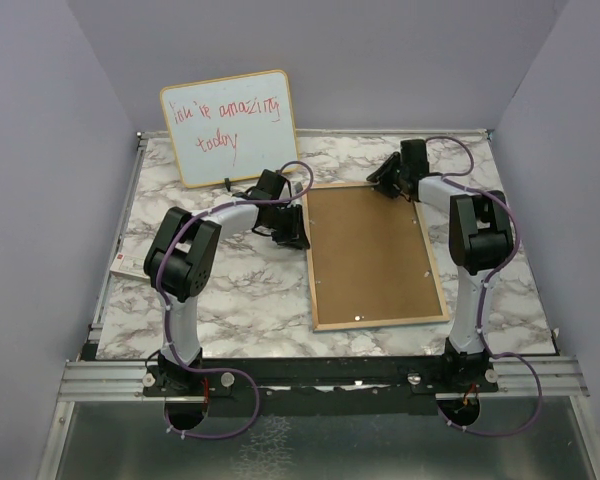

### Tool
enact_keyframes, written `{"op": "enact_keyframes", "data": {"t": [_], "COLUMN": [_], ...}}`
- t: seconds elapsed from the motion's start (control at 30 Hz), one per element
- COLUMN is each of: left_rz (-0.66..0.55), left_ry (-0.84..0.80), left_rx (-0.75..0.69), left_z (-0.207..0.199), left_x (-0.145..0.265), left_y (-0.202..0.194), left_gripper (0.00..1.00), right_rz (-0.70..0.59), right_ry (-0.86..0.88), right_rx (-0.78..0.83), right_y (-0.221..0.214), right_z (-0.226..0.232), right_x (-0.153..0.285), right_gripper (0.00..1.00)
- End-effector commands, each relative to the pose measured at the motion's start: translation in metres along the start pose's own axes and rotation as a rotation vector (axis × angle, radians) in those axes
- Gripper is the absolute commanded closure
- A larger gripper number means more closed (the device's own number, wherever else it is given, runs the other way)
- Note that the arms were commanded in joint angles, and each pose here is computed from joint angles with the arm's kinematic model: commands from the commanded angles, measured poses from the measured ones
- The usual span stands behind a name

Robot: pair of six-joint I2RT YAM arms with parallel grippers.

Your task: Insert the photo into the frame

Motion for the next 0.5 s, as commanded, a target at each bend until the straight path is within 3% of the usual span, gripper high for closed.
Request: {"op": "enact_keyframes", "data": {"t": [0.0,0.2,0.47], "left_rz": [0.073,0.081,0.066], "left_ry": [0.284,0.284,0.339], "left_rx": [0.025,0.017,0.023], "left_z": [0.066,0.066,0.071], "left_x": [-0.011,-0.012,-0.012], "left_y": [-0.024,-0.023,-0.017], "left_gripper": [0.72,0.72,0.77], "right_rz": [-0.020,0.083,0.030], "right_ry": [0.108,0.240,0.203], "right_rx": [0.048,-0.028,-0.084], "right_y": [-0.003,-0.021,-0.005], "right_z": [0.003,0.011,-0.002], "right_x": [-0.006,-0.018,-0.001], "right_gripper": [0.55,0.55,0.56]}}
Point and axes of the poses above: each gripper's point midway between its finger pads, its own x axis back along the fingers, its own z axis along the line the jaws close on, y = z × x, the point moved 4 cm from there along x, back along the fingers, and after that the axes turned 8 degrees about x, right-handed, at the moved point
